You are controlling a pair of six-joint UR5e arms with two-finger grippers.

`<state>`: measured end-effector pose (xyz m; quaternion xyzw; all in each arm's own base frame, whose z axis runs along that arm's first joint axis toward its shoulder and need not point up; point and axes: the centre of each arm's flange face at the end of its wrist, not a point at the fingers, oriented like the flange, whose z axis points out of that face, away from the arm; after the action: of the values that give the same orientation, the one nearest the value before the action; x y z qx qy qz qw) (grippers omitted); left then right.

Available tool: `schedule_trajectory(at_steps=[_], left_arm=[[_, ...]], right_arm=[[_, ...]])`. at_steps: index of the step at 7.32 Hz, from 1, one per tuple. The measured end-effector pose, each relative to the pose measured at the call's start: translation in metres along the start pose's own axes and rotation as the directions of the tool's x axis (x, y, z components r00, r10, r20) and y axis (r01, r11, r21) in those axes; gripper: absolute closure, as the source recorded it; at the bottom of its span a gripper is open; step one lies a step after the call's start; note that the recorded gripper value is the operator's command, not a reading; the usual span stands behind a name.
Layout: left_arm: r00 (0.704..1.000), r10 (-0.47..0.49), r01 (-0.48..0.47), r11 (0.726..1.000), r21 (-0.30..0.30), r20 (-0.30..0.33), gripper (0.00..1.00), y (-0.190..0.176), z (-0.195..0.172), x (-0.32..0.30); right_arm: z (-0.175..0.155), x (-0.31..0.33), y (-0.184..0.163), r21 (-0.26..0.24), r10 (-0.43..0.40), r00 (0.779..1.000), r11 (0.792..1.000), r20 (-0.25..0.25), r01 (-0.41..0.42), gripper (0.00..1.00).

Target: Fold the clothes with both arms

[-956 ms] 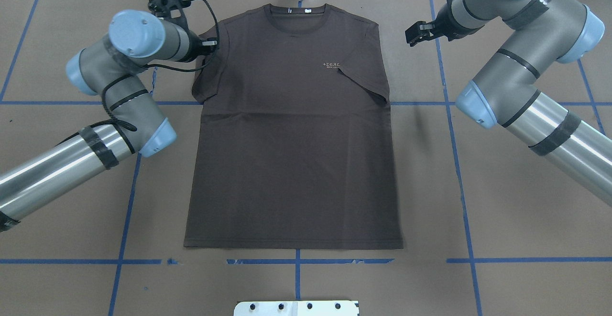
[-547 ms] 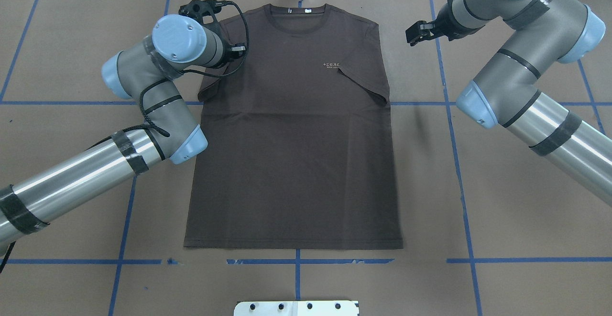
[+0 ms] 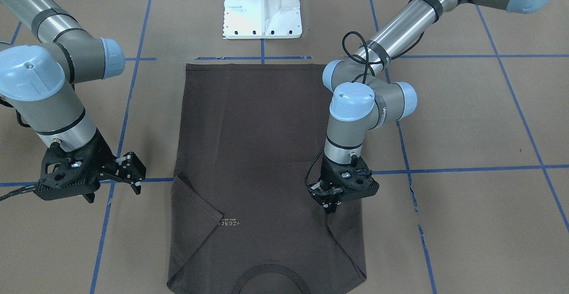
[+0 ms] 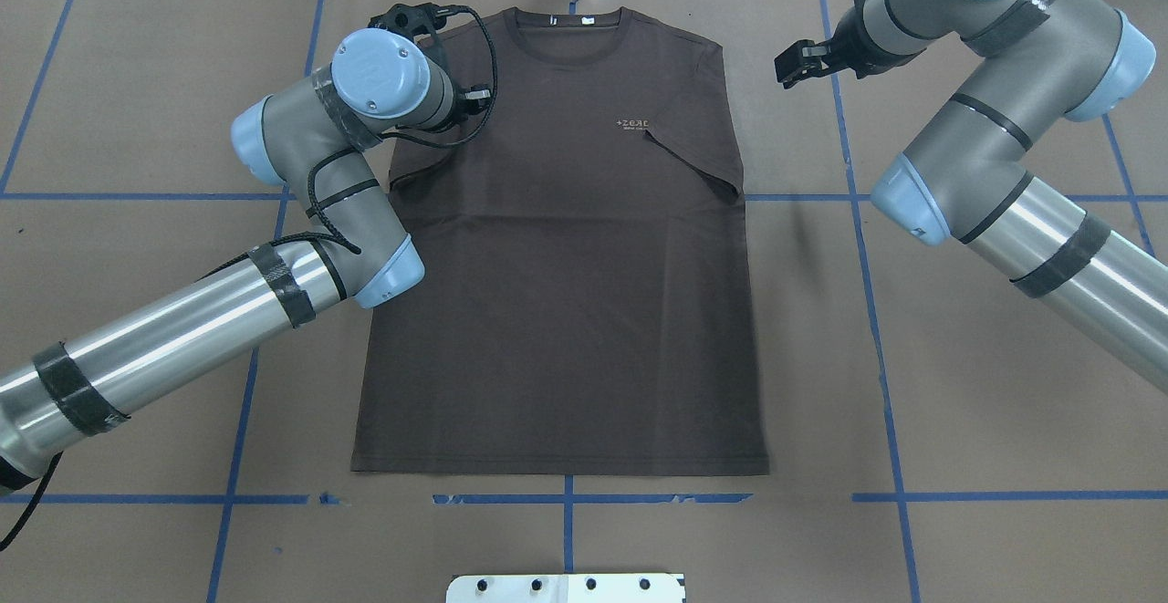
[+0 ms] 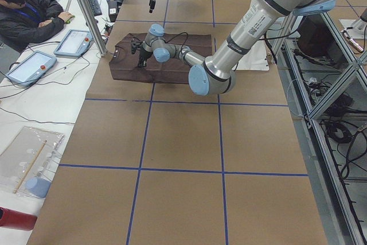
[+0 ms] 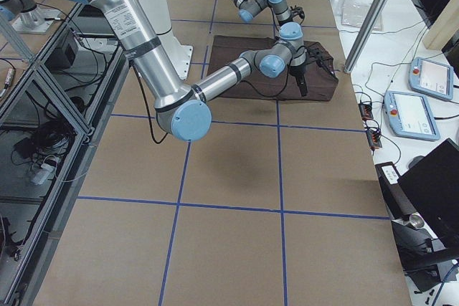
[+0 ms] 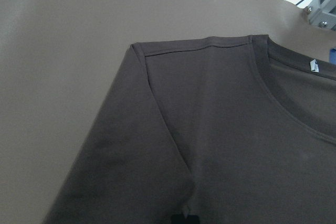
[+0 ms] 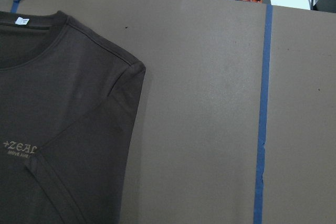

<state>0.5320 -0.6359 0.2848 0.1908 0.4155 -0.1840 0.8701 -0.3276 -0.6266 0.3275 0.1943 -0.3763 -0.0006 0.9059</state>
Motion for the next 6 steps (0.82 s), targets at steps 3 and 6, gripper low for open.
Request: schedule_trajectory(at_steps=[3, 6], left_arm=[[0.995, 0.084, -0.085, 0.996, -0.013, -0.047, 0.00, 0.006, -0.021, -0.008], [0.978, 0.137, -0.147, 0.988, -0.053, -0.158, 0.00, 0.041, -0.092, -0.050]], right_arm=[[-0.007, -0.006, 0.005, 0.006, 0.004, 1.000, 1.000, 0.015, -0.004, 0.00], [-0.015, -0.061, 0.095, 0.024, 0.090, 0.995, 0.996, 0.050, -0.091, 0.00]])
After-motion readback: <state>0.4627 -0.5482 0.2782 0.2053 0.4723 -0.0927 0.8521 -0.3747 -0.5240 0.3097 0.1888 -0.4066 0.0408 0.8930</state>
